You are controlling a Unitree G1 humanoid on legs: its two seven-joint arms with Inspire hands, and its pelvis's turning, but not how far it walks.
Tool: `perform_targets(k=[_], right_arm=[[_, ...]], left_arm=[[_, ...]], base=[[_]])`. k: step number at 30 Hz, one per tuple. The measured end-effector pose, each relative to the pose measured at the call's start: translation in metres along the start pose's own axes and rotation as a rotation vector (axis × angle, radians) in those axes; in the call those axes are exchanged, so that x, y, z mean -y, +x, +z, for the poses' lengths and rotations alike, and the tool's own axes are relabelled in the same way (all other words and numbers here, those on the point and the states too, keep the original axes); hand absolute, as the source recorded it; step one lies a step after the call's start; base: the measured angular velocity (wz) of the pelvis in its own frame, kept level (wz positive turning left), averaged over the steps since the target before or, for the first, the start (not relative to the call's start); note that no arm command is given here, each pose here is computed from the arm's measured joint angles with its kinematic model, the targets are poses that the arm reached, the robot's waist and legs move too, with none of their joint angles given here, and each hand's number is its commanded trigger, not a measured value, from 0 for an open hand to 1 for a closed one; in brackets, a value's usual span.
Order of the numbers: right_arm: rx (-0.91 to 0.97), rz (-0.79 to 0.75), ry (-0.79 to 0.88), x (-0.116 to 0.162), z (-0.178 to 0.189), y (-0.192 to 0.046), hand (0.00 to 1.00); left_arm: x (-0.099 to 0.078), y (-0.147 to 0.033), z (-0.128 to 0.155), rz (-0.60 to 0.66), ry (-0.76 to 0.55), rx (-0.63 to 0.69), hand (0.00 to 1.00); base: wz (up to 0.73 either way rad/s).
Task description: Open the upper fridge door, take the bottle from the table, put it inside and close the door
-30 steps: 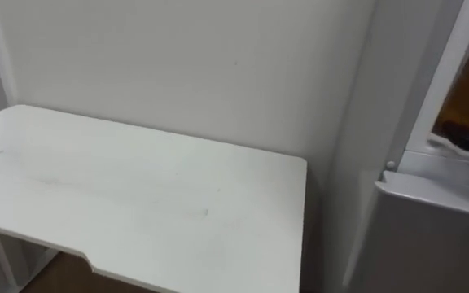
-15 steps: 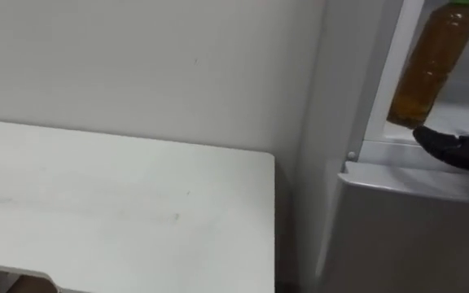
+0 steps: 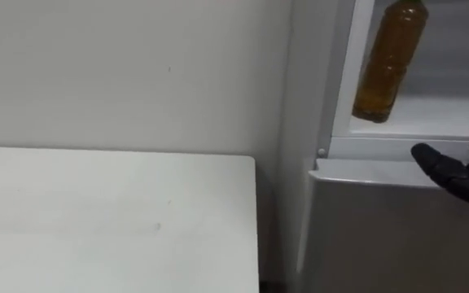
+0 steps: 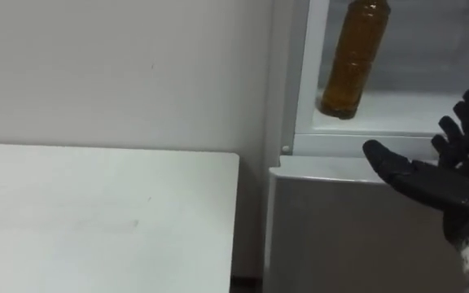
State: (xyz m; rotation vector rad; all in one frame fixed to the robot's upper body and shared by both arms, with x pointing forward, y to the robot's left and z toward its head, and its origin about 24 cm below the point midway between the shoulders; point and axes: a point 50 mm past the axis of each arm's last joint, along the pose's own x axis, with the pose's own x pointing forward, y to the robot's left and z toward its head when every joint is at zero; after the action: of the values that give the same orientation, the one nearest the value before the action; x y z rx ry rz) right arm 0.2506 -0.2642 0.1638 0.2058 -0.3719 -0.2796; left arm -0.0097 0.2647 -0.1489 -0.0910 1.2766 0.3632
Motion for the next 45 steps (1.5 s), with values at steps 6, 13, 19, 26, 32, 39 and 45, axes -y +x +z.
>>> perform_targets(k=[6, 13, 19, 26, 32, 39, 45], right_arm=[[0.026, 0.031, 0.146, 0.001, -0.001, -0.018, 0.00], [0.000, -0.048, 0.099, 0.016, -0.012, -0.038, 0.00], [-0.063, -0.172, 0.039, 0.031, -0.030, -0.061, 0.00], [-0.247, -0.489, -0.016, 0.062, -0.071, -0.100, 0.00], [-0.317, -0.653, -0.077, 0.083, -0.091, -0.116, 0.00], [-0.521, -0.772, -0.207, 0.101, -0.127, -0.155, 0.00], [-0.713, -0.841, -0.292, 0.112, -0.154, -0.197, 0.00]], left_arm=[[0.004, 0.003, 0.001, -0.005, 0.010, 0.013, 0.00], [0.006, 0.004, 0.005, -0.006, 0.015, 0.045, 0.00], [0.010, 0.006, 0.001, -0.009, 0.025, 0.023, 0.00], [0.014, 0.006, 0.000, -0.017, 0.006, 0.023, 0.00], [0.019, 0.006, -0.002, -0.028, 0.003, 0.030, 0.00], [0.020, 0.006, -0.004, -0.034, -0.035, 0.027, 0.00], [0.021, 0.006, -0.004, -0.031, -0.068, 0.037, 0.00]], base=[[-0.01], [-0.11], [-0.04], [-0.05], [0.00], [0.00], [0.02]])
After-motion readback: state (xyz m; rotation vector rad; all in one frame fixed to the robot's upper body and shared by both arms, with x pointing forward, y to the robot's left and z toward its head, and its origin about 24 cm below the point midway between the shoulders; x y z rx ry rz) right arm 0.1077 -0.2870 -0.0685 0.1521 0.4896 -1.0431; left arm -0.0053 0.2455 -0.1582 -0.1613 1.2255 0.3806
